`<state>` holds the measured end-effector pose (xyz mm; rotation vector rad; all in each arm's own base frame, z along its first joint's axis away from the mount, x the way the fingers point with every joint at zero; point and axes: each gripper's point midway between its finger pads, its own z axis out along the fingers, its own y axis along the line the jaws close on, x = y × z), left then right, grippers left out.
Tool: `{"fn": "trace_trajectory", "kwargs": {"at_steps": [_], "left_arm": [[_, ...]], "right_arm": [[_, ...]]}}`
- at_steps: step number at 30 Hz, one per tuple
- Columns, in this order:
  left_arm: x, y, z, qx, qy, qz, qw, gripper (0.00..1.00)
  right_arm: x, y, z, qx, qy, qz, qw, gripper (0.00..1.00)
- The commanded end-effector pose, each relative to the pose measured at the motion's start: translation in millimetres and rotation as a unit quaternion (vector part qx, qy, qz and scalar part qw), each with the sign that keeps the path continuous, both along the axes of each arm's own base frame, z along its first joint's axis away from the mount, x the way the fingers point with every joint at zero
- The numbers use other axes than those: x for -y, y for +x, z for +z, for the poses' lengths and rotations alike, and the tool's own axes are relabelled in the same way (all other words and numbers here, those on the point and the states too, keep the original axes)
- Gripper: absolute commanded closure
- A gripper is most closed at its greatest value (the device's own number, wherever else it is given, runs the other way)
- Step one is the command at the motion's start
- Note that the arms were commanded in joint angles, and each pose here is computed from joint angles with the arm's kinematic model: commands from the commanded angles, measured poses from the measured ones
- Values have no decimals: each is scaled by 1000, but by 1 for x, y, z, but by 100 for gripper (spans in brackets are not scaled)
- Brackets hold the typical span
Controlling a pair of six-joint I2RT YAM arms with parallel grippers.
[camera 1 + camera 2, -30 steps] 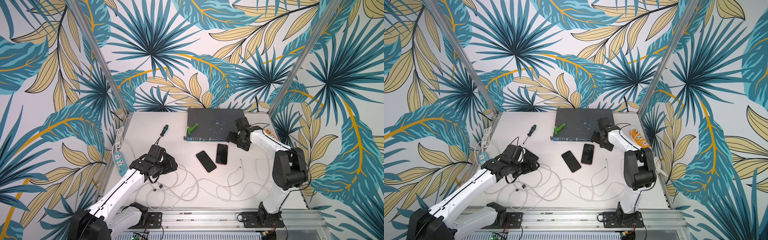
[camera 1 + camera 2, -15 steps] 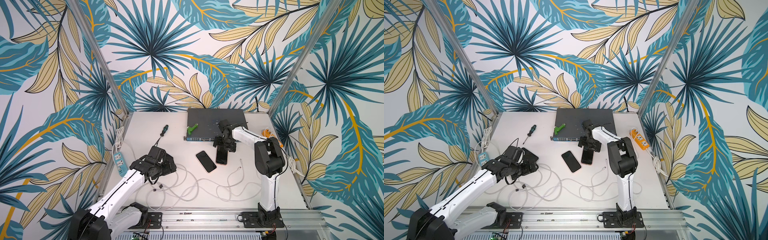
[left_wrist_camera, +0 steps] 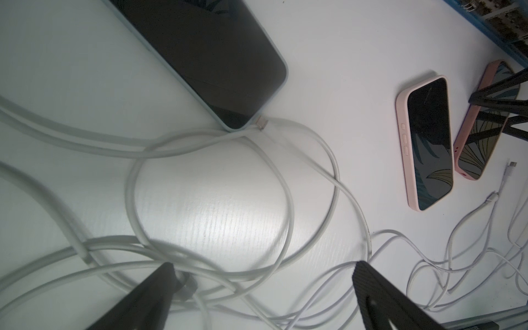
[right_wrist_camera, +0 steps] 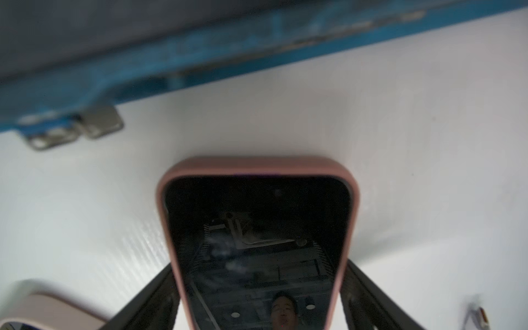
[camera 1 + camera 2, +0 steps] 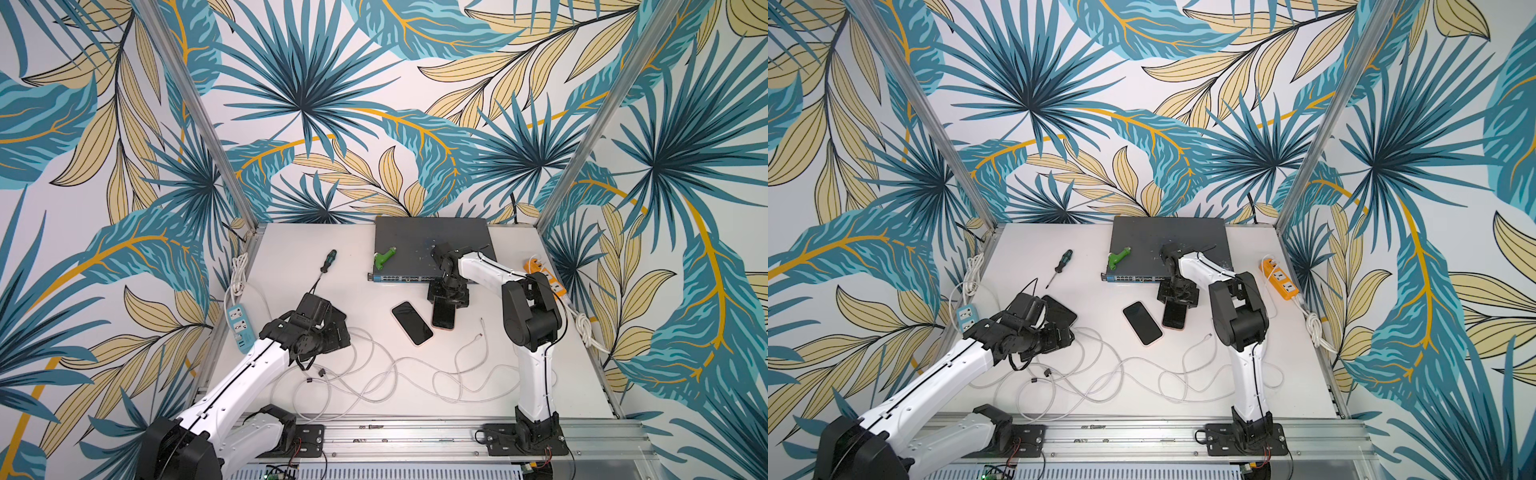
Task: Plug the charging cable into the phone
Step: Pick up the phone at the center of the board.
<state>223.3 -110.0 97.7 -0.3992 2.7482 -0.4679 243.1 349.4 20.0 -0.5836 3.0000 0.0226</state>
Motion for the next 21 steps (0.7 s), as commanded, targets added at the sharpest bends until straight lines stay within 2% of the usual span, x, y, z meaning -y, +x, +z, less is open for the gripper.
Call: {"fn": "trace_trajectory", "kwargs": {"at_steps": [1,5,9,13,17,21], "left_arm": [[6,-1,3,1,-9,-20,1000,0],[18,0,8,9,-39,-41,998,0],[40,5,25,37,-97,-73,992,0],[76,15,57,76,-171,-138,973,0],[119,28,80,103,-170,-207,958,1],[163,44,99,133,-171,-262,940,6]], "right_arm": [[7,-7,-20,-21,-26,15,999,29],[-4,-3,-4,-9,4,22,1000,40],[-10,1,32,16,39,24,999,40],[-23,-5,79,26,112,21,993,41],[-36,-17,114,24,186,20,982,41],[-39,-32,135,16,221,26,975,41]]}}
